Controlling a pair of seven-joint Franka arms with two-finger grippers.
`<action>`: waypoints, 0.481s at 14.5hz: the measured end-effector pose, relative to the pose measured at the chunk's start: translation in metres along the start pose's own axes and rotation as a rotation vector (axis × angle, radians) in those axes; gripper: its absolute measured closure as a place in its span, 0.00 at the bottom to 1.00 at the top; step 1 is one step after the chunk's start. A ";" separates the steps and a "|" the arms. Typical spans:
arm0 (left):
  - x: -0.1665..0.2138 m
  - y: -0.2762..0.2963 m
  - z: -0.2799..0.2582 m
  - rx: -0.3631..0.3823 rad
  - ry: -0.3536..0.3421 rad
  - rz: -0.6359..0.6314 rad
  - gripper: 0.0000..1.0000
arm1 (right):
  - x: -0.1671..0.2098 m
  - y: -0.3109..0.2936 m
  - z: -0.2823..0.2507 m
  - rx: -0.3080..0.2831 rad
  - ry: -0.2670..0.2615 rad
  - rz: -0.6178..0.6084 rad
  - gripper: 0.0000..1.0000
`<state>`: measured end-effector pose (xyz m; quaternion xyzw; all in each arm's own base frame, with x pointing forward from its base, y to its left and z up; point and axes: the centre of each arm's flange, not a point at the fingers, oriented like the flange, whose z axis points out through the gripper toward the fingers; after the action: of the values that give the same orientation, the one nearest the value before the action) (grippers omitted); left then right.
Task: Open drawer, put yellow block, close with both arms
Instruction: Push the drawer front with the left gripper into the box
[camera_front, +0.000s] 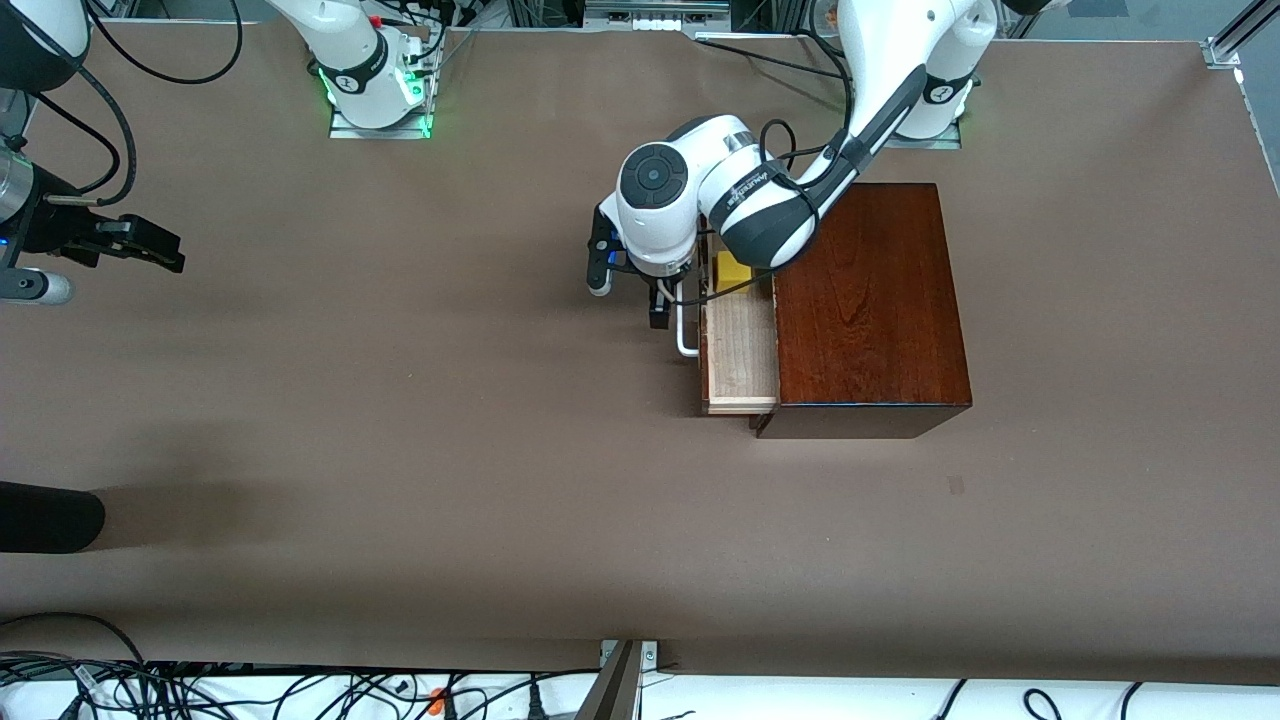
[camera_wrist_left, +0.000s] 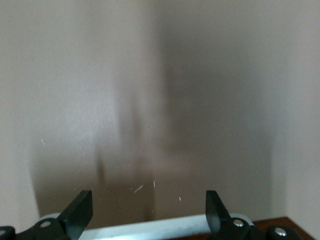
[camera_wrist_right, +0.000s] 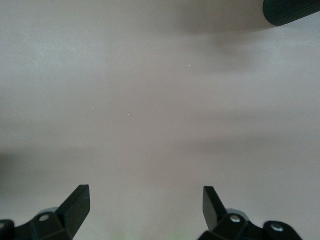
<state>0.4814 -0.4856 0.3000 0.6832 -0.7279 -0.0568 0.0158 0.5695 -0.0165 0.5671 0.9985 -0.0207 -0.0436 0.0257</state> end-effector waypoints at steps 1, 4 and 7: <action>-0.001 0.001 0.000 -0.007 -0.011 0.000 0.00 | 0.000 0.000 0.000 0.000 0.000 0.000 0.00; -0.011 -0.003 0.001 -0.032 -0.045 -0.015 0.00 | 0.000 -0.001 0.001 0.000 -0.001 -0.001 0.00; -0.033 -0.012 0.004 -0.068 -0.094 -0.043 0.00 | 0.000 -0.003 0.000 0.000 -0.001 -0.005 0.00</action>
<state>0.4951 -0.4532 0.2969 0.6945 -0.7105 -0.1137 0.0034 0.5695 -0.0138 0.5665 0.9985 -0.0184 -0.0440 0.0257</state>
